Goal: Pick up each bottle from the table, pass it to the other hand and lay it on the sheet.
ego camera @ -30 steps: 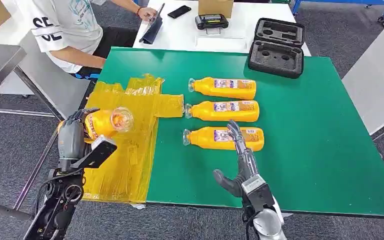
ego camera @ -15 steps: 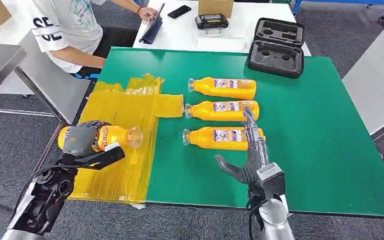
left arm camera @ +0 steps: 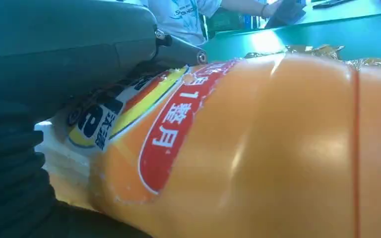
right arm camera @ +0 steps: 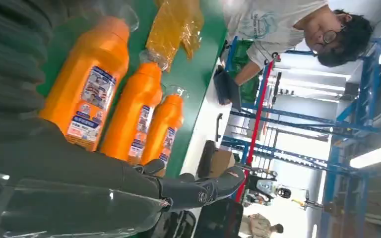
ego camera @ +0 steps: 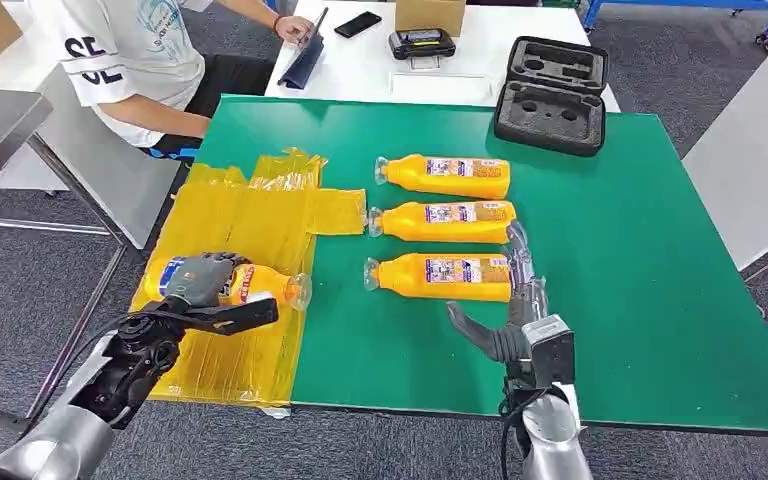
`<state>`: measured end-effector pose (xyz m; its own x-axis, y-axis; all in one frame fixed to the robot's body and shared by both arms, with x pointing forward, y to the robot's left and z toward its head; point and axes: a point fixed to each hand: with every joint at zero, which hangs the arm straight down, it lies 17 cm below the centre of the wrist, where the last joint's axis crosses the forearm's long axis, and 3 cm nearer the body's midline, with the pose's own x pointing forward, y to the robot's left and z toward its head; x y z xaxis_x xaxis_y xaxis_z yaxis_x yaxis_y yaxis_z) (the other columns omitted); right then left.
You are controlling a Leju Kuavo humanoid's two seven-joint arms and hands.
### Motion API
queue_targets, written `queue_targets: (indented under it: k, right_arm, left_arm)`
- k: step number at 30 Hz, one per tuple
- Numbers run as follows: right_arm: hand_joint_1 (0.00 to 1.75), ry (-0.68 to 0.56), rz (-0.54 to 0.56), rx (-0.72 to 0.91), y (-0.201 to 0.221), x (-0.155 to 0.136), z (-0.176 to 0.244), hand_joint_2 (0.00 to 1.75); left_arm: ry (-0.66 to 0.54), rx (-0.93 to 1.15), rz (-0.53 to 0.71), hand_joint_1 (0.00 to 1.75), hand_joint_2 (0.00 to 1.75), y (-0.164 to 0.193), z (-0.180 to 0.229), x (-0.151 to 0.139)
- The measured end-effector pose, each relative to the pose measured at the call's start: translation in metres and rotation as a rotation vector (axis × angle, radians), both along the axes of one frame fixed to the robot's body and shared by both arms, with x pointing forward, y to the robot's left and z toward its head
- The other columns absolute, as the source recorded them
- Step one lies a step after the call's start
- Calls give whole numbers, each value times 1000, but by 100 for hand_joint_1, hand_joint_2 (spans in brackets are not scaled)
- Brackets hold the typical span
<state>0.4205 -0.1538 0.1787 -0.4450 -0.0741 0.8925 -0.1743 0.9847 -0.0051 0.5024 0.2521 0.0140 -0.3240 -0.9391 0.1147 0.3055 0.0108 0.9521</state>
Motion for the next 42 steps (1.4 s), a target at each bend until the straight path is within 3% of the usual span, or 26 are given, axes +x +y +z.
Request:
queue_targets:
  k: [19, 21, 22, 23, 25, 27, 42]
  right_arm:
    - [0, 86, 5, 5, 1, -5, -37, 175]
    - [0, 93, 7, 6, 2, -6, -40, 175]
    - [0, 96, 9, 7, 2, -6, -41, 175]
    - [0, 97, 9, 7, 2, -6, -42, 175]
    - [0, 104, 7, 12, 2, -5, -44, 175]
    - [0, 108, 6, 14, 2, -5, -46, 175]
    - [0, 120, 23, 22, 11, -2, -49, 175]
  left_arm:
    - [148, 108, -44, 175, 175, 15, -24, -8]
    - [164, 113, -54, 143, 175, 17, -25, -7]
    - [172, 117, -59, 143, 175, 18, -26, -7]
    - [174, 120, -63, 119, 175, 19, -24, -4]
    - [196, 119, -69, 23, 175, 20, -27, -5]
    - [202, 123, -72, 3, 175, 22, -26, -3]
    - [228, 110, -50, 0, 175, 33, -31, -2]
